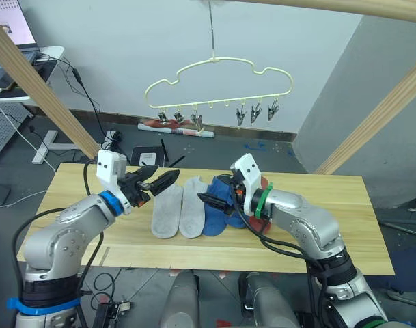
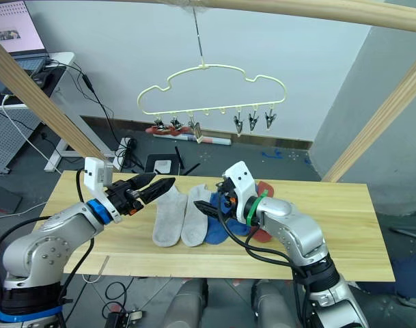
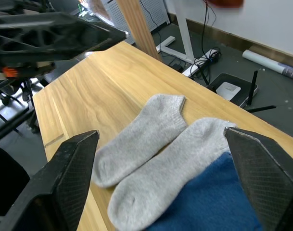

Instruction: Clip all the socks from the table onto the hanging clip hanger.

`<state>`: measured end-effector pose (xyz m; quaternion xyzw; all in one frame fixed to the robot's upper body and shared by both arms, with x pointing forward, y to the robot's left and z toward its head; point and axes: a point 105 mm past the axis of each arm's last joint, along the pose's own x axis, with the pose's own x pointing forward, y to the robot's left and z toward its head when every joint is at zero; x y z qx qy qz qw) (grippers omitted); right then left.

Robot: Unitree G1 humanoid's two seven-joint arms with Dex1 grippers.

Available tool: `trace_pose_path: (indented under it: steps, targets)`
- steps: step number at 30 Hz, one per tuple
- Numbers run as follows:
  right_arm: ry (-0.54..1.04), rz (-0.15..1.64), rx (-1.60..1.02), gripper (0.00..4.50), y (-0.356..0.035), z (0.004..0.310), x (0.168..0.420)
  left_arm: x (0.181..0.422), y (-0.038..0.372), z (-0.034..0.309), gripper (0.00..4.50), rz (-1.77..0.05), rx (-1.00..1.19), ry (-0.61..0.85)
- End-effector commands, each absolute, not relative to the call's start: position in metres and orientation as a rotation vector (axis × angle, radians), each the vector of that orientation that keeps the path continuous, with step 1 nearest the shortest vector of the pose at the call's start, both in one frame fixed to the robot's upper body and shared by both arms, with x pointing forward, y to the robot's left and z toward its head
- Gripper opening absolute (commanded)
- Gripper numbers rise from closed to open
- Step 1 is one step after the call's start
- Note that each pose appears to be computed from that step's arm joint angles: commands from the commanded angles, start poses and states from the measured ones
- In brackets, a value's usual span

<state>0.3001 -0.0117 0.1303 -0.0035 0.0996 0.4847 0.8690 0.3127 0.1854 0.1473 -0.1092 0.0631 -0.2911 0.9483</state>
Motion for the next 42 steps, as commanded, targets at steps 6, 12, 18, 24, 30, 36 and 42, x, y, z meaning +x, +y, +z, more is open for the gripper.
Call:
trace_pose_path:
  steps: [6,12,18,24,30,36,42]
  targets:
    - [0.114,0.968,-0.049,4.50,-0.045,0.153,0.295,0.322,0.160,0.173,3.86,-0.571,-0.051,-0.106]
    - [0.079,0.927,-0.052,4.50,-0.057,0.168,0.298,0.331,0.137,0.187,1.95,-0.571,0.061,-0.221]
    - [0.044,0.924,-0.047,4.50,-0.058,0.182,0.296,0.350,0.132,0.197,1.67,-0.490,0.146,-0.303]
    - [0.026,0.959,-0.033,4.50,-0.055,0.190,0.288,0.355,0.136,0.196,1.67,-0.455,0.227,-0.335]
    - [0.021,0.949,-0.027,4.50,-0.057,0.192,0.288,0.361,0.145,0.197,1.67,-0.392,0.305,-0.365]
    - [0.024,0.934,-0.030,4.50,-0.059,0.191,0.292,0.372,0.149,0.196,1.67,-0.355,0.358,-0.363]
    - [0.025,0.910,-0.023,4.50,-0.062,0.192,0.295,0.380,0.149,0.202,1.67,-0.340,0.365,-0.388]
